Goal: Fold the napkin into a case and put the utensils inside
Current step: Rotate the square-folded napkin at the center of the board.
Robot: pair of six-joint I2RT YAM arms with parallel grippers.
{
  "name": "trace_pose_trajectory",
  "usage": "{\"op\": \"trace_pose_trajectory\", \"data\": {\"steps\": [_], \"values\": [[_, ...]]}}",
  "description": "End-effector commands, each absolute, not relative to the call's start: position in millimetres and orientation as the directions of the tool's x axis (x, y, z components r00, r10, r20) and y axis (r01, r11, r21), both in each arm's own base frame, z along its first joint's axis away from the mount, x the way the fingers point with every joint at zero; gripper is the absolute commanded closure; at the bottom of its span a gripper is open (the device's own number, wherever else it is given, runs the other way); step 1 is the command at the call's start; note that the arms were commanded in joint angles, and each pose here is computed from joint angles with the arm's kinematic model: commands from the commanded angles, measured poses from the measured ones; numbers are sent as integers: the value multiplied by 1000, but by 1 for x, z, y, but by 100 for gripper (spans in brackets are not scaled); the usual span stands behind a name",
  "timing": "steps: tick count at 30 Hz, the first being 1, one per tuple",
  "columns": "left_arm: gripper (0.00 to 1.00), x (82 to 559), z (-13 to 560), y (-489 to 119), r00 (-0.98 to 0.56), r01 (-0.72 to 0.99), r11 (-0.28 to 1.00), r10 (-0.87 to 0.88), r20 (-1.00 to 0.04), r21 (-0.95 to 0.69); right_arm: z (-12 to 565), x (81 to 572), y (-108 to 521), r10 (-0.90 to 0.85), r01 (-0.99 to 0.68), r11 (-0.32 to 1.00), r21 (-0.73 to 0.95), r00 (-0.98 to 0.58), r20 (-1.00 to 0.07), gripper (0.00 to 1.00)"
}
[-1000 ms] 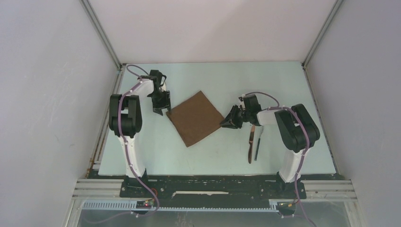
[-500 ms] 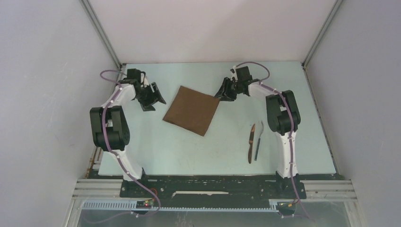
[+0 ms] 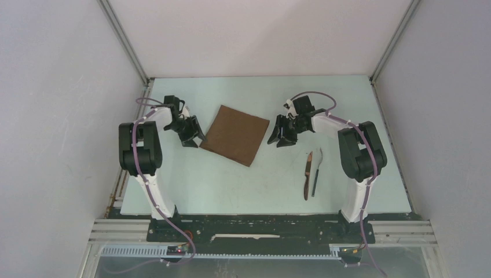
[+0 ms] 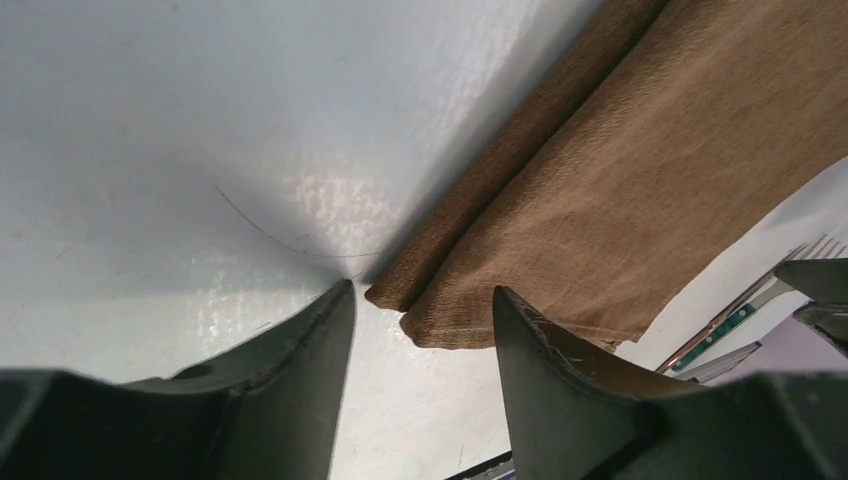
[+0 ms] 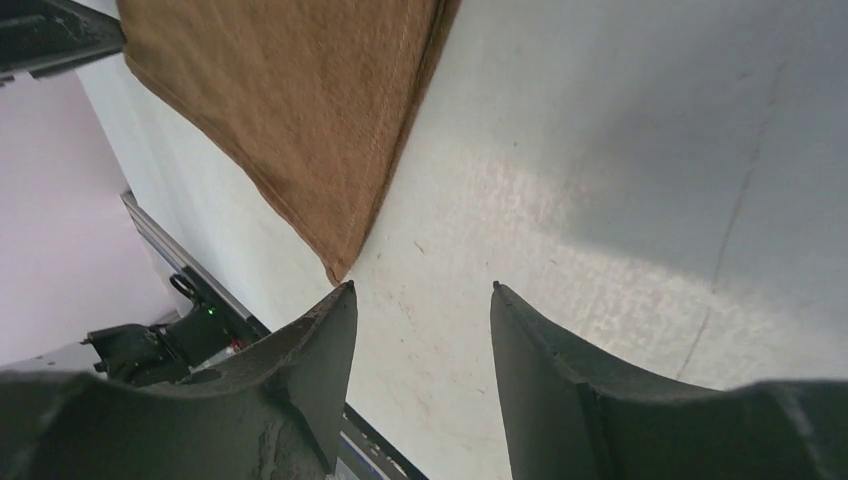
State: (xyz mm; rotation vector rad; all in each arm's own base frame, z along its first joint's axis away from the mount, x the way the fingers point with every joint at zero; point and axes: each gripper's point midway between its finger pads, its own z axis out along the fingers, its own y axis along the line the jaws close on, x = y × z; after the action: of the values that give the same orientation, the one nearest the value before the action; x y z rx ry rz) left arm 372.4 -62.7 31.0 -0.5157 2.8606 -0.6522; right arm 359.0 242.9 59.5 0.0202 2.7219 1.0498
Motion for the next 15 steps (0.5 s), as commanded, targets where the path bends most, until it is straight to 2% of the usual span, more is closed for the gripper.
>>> {"op": "trace_pose_trajectory", "data": {"steps": [1,5,11,13,15], "values": [[44,354,26,-62,-936,-289,858,-346,-62,-424,72,345,259,27,-156,724,672,-967,-254,41],[59,343,24,-69,-929,-306,836,-367,-50,-456,68,342,266,16,-162,720,675,-969,-249,42],[72,329,21,-83,-908,-336,783,-418,-41,-524,67,339,266,8,-167,724,670,-968,-249,43],[74,327,21,-82,-904,-341,789,-424,-51,-512,66,338,264,5,-168,727,666,-968,-250,42],[66,328,27,-76,-901,-332,807,-425,-90,-488,65,336,262,5,-167,730,663,-968,-250,43]]}}
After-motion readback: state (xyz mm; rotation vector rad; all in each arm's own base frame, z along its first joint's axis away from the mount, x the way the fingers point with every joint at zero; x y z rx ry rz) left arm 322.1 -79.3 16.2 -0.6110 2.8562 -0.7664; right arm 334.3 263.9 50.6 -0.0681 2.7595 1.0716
